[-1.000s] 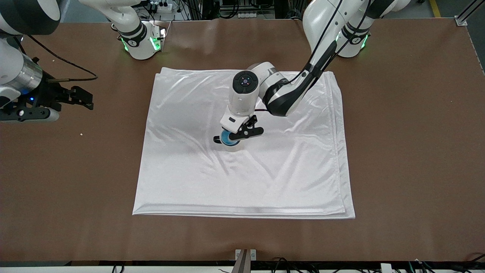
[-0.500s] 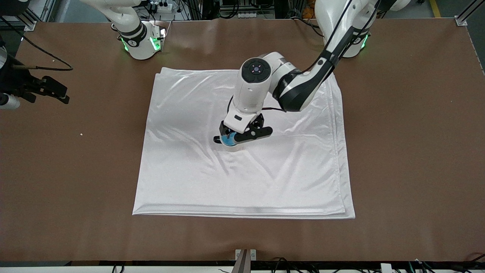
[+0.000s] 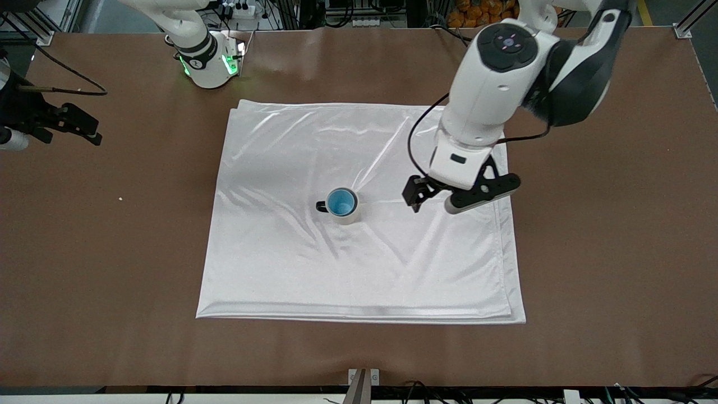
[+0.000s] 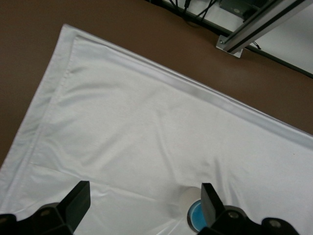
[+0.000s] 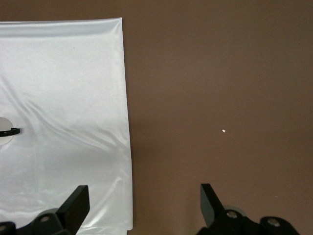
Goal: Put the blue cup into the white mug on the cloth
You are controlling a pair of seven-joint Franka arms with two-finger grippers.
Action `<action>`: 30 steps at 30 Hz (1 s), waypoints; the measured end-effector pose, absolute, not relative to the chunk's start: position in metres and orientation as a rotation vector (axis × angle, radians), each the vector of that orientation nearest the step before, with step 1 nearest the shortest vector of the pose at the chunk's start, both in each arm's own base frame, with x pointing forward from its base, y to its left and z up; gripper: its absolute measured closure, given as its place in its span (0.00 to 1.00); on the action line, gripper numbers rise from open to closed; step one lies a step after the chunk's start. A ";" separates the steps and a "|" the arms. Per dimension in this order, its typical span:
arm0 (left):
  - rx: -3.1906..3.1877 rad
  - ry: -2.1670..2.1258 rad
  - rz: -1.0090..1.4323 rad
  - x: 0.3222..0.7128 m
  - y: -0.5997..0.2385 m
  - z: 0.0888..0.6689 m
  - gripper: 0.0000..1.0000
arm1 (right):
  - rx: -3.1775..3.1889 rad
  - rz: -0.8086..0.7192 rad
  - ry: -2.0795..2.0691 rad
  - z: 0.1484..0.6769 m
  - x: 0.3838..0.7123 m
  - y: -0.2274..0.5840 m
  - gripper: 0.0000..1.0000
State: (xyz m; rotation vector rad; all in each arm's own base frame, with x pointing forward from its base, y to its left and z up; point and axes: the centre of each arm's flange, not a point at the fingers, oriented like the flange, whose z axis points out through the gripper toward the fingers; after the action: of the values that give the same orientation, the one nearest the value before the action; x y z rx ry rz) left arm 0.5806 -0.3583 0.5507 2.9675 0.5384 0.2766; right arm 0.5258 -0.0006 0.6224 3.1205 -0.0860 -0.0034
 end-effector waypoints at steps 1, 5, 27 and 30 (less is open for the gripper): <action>2.979 0.536 0.271 0.579 -0.350 0.558 0.00 | 3.120 -0.003 -0.088 0.622 0.526 -0.001 0.00; 3.029 0.536 0.231 0.573 -0.316 0.584 0.00 | 3.120 -0.002 -0.097 0.622 0.526 -0.004 0.00; 3.033 0.350 -0.009 0.603 -0.102 0.608 0.00 | 3.122 0.032 -0.109 0.627 0.537 -0.009 0.00; 3.042 0.337 -0.022 0.600 -0.093 0.605 0.00 | 3.122 0.032 -0.111 0.626 0.540 -0.009 0.00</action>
State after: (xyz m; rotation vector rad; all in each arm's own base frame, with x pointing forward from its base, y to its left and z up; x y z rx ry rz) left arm 0.5999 -0.0931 0.6051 3.0415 0.3370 -0.0219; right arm 0.5404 -0.0094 0.6260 3.1224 -0.1105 0.0318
